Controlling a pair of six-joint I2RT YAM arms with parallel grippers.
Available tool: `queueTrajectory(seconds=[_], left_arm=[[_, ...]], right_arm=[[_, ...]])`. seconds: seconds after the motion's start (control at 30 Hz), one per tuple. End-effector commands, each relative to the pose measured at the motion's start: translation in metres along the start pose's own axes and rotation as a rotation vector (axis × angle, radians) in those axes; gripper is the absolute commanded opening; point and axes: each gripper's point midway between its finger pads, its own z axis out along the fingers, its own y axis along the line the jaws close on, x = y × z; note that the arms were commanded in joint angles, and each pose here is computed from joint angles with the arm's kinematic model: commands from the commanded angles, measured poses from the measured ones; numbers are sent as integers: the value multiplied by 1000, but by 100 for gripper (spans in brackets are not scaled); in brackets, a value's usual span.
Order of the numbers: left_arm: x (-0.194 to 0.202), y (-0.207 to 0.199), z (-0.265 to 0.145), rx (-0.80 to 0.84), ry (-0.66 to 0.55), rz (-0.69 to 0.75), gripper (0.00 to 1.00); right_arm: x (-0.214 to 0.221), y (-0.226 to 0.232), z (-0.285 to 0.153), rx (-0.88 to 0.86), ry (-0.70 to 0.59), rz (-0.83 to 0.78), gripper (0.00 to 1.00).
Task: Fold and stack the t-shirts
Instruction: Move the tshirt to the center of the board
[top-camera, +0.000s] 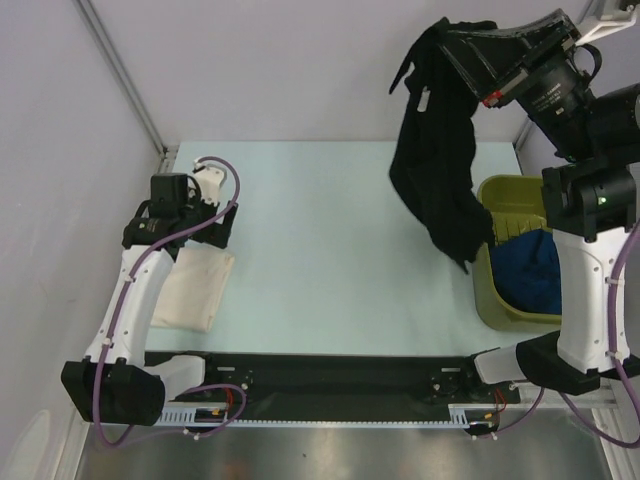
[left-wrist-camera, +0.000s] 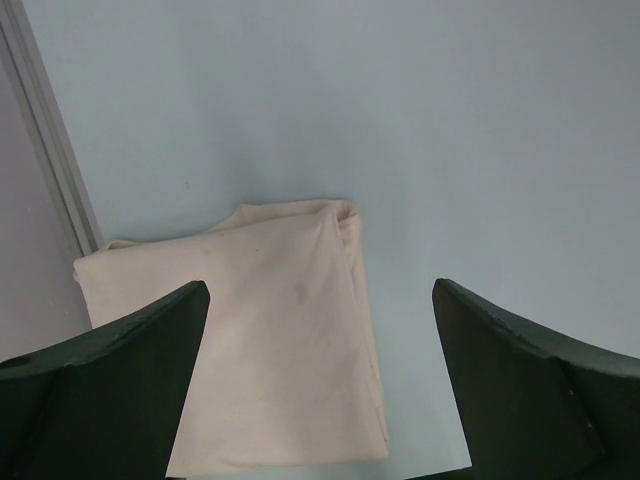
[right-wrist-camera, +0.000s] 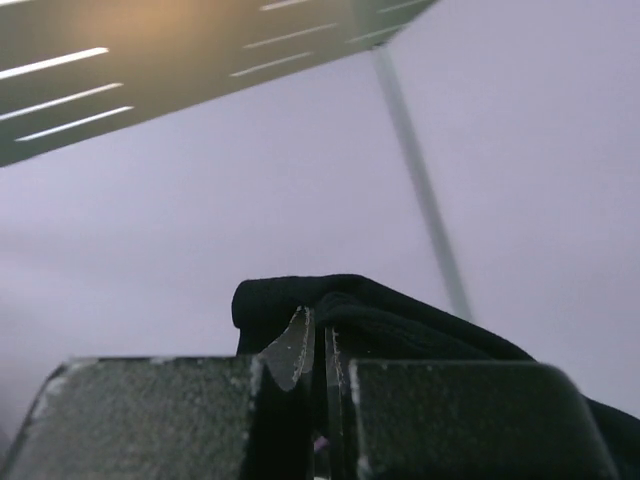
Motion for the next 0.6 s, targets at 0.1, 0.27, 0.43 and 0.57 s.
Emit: queueTrajectory(seconds=[0.1,0.27,0.43,0.57], left_arm=[[-22,4,-9,-13,-62,11,100],[-22,5,-9,-21,-60,18,100],[-22,6,-6,-19,-54,24,100],[-12,-4,2,35,-14,27,100]], right_arm=[[-22,110,4,-417,-82,65,0],[10,61,24,-238,-15,126,0],[98,-70,19,260,64,226,0],[215,-188,-40,638,245,247,9]])
